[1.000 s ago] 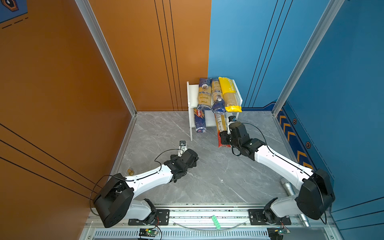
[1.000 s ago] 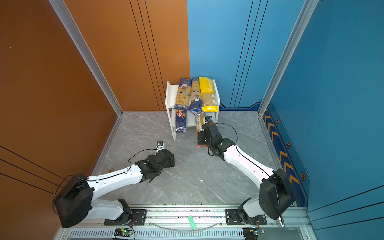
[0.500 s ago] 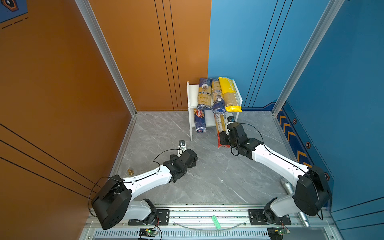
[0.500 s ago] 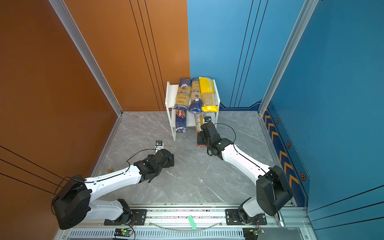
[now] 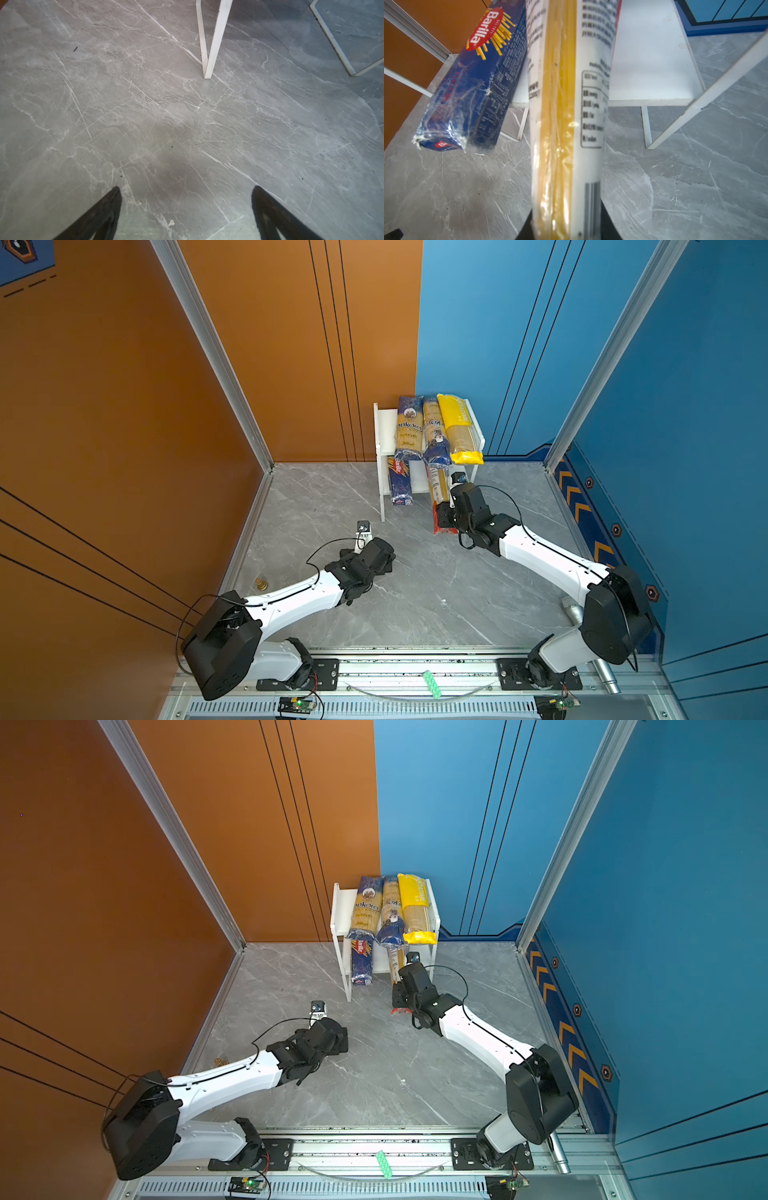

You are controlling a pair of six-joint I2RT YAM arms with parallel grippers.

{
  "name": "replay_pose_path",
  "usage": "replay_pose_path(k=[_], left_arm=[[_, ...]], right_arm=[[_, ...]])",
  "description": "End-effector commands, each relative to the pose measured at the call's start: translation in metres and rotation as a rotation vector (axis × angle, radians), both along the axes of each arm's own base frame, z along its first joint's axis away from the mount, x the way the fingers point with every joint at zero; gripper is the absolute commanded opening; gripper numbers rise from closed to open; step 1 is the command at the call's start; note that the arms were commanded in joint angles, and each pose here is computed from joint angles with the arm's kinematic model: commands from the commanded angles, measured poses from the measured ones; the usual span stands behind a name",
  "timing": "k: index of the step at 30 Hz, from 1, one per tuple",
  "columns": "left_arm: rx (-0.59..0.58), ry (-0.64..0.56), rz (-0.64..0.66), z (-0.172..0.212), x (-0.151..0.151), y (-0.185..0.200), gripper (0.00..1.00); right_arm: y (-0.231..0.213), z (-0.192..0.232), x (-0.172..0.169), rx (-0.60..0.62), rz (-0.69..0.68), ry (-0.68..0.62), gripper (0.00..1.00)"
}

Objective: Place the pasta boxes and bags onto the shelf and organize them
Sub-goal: 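Push the red-capped bag into the lower tier beside the Barilla box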

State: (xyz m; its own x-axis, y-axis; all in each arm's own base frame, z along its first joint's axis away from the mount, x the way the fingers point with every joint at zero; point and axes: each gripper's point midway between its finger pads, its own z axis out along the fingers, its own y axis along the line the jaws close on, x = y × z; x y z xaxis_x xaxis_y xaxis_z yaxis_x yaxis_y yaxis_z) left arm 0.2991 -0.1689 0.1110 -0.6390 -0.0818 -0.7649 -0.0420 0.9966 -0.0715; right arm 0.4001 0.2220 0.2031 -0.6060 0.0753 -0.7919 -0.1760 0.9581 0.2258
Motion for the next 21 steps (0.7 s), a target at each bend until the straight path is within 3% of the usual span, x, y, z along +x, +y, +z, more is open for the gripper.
replay_pose_path(k=[1,21], left_arm=[[0.021,0.001,0.023,-0.002,-0.004,0.009,0.98],[0.019,-0.008,0.032,-0.001,-0.006,0.012,0.98]], right_arm=[[0.007,0.081,0.028,0.107,-0.018,-0.232,0.0],[0.001,0.087,0.048,0.124,-0.036,-0.243,0.0]])
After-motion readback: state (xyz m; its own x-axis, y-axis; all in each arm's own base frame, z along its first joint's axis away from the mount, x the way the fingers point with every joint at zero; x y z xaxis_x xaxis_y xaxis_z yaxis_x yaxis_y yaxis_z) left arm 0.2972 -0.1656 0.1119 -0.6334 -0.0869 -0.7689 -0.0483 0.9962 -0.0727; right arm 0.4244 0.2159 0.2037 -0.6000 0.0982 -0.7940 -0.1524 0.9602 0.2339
